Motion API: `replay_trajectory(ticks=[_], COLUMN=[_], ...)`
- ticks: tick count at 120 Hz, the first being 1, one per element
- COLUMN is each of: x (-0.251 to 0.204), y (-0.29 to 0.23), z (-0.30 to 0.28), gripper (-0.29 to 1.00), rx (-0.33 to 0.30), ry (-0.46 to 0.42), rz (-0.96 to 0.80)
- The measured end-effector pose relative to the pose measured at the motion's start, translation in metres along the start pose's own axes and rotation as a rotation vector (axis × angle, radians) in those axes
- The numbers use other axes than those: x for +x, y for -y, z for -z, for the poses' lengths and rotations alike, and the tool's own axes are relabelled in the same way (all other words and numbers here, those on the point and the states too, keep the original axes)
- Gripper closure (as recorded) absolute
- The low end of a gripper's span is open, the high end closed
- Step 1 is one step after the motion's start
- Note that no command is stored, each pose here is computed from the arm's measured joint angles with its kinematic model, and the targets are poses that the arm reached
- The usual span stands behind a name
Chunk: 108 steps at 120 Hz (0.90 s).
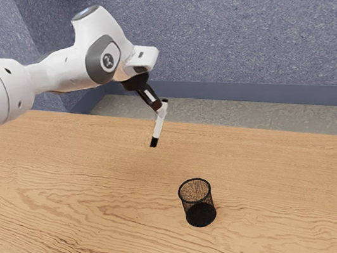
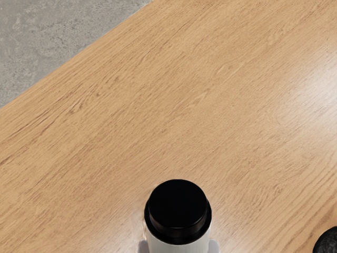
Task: Put the marker into the pen holder.
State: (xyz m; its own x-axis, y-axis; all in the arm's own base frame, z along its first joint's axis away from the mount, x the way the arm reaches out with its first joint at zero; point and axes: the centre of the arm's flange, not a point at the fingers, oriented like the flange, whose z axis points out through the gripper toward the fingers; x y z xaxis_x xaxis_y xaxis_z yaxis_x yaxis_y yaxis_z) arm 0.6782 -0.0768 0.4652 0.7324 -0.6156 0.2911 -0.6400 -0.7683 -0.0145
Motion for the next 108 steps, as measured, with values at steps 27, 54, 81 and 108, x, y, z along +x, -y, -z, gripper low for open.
replay_trajectory(ticks=[27,54,81,108], x=[0.045,0.058,0.034,0.011], y=[-0.079,-0.125,-0.127,-0.140], z=[-0.017,-0.045,-0.046,-0.040], gripper=[0.79,0.79,0.78,0.77], rx=[-0.103,-0.172,-0.189,-0.213], ry=[-0.044,-0.030,0.000,0.020], rz=[-0.102,-0.160,-0.150,-0.149])
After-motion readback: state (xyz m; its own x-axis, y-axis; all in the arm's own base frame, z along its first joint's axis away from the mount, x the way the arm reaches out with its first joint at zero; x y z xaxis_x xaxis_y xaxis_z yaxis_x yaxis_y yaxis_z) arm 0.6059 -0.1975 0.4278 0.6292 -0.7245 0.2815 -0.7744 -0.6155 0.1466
